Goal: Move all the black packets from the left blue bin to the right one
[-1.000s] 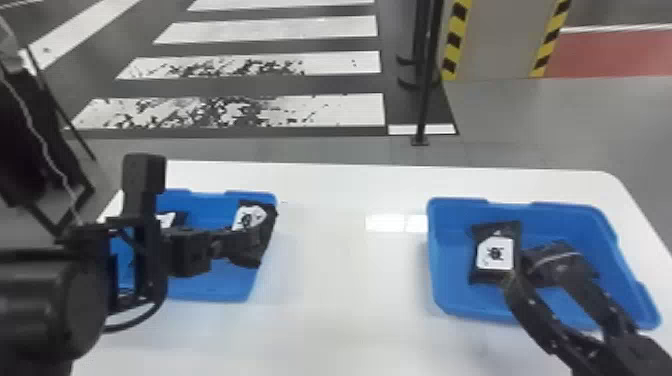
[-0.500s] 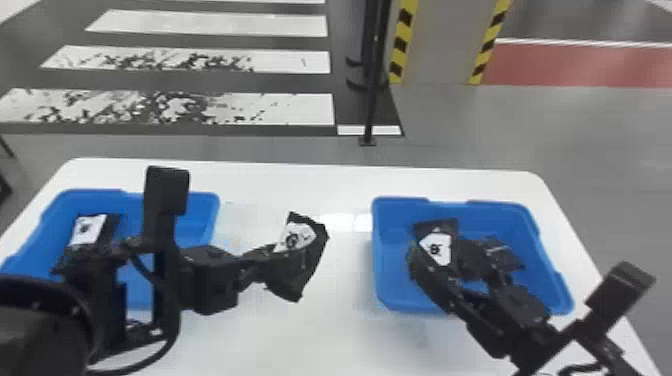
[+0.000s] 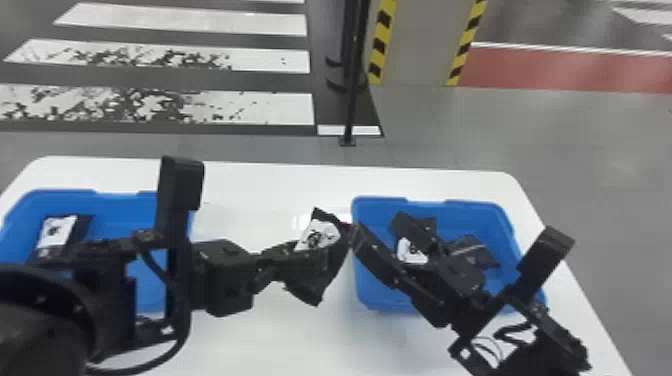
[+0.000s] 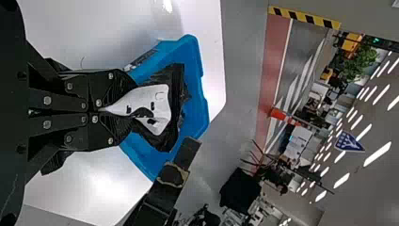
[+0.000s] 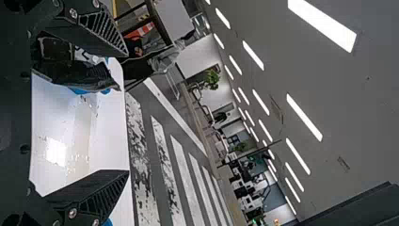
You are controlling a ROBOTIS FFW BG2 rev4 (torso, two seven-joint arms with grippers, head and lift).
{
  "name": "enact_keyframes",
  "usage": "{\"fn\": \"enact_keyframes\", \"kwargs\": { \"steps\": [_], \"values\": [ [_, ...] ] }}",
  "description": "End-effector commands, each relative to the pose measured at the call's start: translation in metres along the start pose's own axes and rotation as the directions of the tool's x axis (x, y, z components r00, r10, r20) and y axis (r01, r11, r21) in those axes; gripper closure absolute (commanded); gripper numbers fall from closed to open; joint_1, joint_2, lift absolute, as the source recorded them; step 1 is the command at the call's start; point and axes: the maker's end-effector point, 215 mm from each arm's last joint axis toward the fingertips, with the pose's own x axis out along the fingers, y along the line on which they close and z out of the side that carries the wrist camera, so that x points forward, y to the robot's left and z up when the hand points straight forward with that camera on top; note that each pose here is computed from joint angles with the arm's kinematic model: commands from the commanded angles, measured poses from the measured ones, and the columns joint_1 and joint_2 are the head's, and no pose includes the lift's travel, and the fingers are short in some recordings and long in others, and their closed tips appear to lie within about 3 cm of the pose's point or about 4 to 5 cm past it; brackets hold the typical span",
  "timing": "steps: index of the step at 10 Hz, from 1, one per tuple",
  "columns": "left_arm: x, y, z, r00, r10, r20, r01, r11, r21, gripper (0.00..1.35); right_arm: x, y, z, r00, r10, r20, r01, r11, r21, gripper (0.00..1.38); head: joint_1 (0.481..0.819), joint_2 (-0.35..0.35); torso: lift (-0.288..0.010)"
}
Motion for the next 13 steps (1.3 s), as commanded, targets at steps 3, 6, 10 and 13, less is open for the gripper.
{"fn": "enact_keyframes", "kwargs": {
  "steps": [3, 6, 10, 13],
  "values": [
    [0.008, -0.016, 0.006, 0.999, -0.041, 0.005, 0.041, 0.999, 0.02, 1.21, 0.016, 0.023, -0.013, 0.998, 0.068, -0.008, -0.067, 0.996, 0.057, 0.37, 0.695, -0.089, -0.15],
    [0.007, -0.014, 0.008, 0.999, -0.036, 0.009, 0.036, 0.999, 0.02, 1.21, 0.021, 0.03, -0.022, 0.995, 0.098, 0.001, -0.097, 0.985, 0.141, 1.29, 0.695, -0.078, -0.15],
    [0.003, -0.007, 0.011, 0.999, -0.019, 0.033, 0.019, 1.0, 0.01, 1.17, 0.024, 0.05, -0.042, 0.986, 0.165, 0.012, -0.162, 0.942, 0.294, 1.28, 0.695, -0.035, -0.15],
    [-0.004, 0.0, -0.007, 1.0, -0.007, 0.024, 0.008, 0.999, -0.046, 0.09, 0.027, 0.021, -0.019, 0.991, 0.125, 0.047, -0.133, 0.958, 0.253, 1.28, 0.695, -0.016, -0.15]
  ]
}}
